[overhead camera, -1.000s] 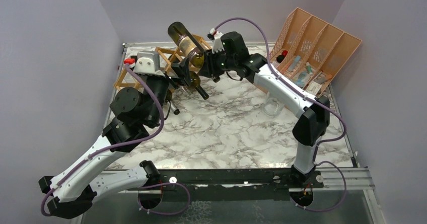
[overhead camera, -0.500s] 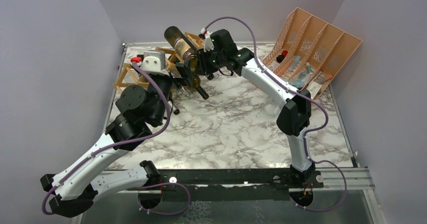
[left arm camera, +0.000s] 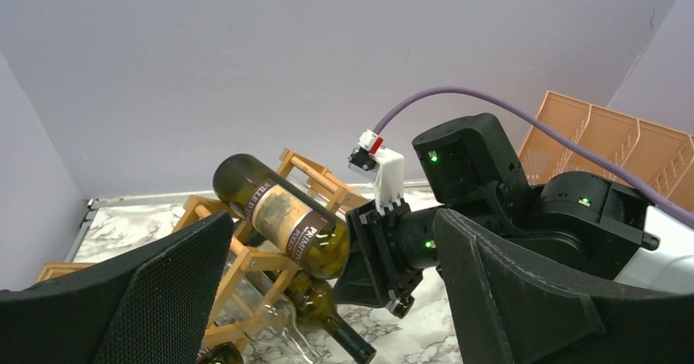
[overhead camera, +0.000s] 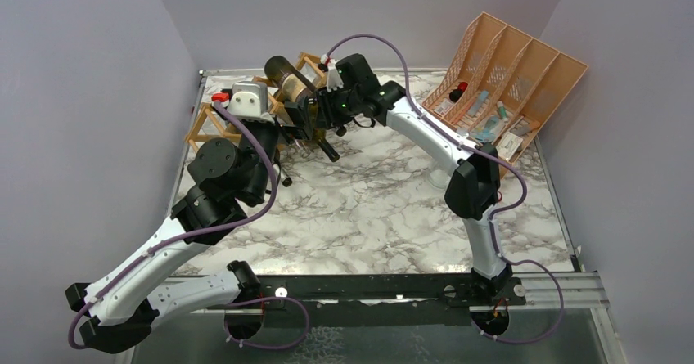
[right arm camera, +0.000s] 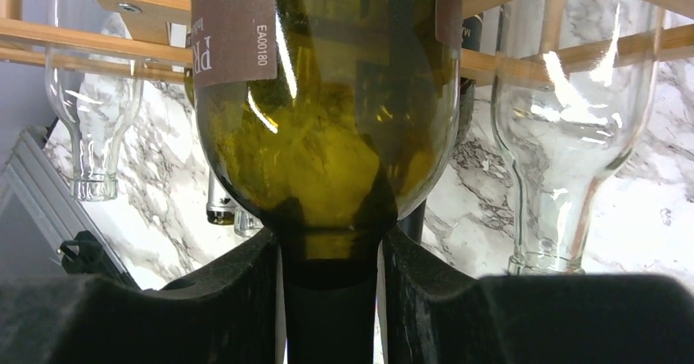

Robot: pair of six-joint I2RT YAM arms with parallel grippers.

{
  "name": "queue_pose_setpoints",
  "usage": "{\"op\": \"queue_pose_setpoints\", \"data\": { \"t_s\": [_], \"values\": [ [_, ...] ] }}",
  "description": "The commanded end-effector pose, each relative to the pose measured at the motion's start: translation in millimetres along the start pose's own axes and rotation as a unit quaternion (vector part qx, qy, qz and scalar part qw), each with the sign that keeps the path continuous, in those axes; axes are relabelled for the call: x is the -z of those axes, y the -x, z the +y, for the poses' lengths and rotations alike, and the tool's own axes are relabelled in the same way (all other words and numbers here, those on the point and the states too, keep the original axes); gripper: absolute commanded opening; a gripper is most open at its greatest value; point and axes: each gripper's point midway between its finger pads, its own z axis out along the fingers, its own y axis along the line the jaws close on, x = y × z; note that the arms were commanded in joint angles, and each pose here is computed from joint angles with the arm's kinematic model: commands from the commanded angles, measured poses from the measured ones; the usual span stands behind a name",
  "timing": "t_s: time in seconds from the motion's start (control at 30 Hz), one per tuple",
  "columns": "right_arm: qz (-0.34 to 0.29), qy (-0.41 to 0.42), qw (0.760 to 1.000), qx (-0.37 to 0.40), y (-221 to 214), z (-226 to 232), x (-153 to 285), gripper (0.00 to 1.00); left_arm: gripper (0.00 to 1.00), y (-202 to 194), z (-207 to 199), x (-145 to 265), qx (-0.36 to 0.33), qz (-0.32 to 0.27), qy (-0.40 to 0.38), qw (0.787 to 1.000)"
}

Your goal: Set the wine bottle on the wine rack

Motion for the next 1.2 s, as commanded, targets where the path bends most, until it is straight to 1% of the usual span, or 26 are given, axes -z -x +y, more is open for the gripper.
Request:
{"op": "queue_pose_setpoints", "data": {
  "t_s": [0.0,0.23,0.43,0.6,0.7,0.8,0.93,1.07,1.17],
  "values": [
    [-0.072,0.019,0.997,0.028,44.1,13.7,4.1,0.42,0.99,7.1,8.6,3.2,0.0,-0.007,0.013,1.0],
    [-0.082,0.019,0.996,0.026,47.2,14.6,6.0,0.62,0.99,6.4,9.3,3.9,0.0,-0.006,0.013,1.0],
    [-0.105,0.011,0.994,0.028,57.3,16.3,20.2,0.74,0.99,6.7,10.0,4.5,0.0,-0.006,0.014,1.0],
    [-0.145,-0.005,0.989,0.031,72.5,18.2,49.0,0.83,0.99,10.6,10.2,6.5,0.006,-0.011,0.01,1.0],
    [-0.181,-0.032,0.982,0.035,81.5,14.9,76.8,0.86,0.99,12.6,10.7,8.2,0.009,-0.013,0.006,1.0],
    [-0.214,-0.073,0.973,0.036,80.4,5.0,108.5,0.87,0.99,11.8,9.8,9.5,0.011,-0.013,0.002,1.0],
    [-0.234,-0.157,0.959,0.038,58.0,-23.2,148.6,0.87,0.99,9.3,6.7,9.6,0.01,-0.012,-0.007,1.0],
    [-0.251,-0.256,0.933,0.04,36.5,-52.5,201.0,0.88,0.99,3.9,-2.3,7.1,0.009,-0.01,-0.025,1.0],
    [-0.238,-0.337,0.91,0.029,17.6,-80.7,234.5,0.9,0.99,-7.2,-13.6,5.1,0.008,0.0,-0.047,0.999]
  ]
}}
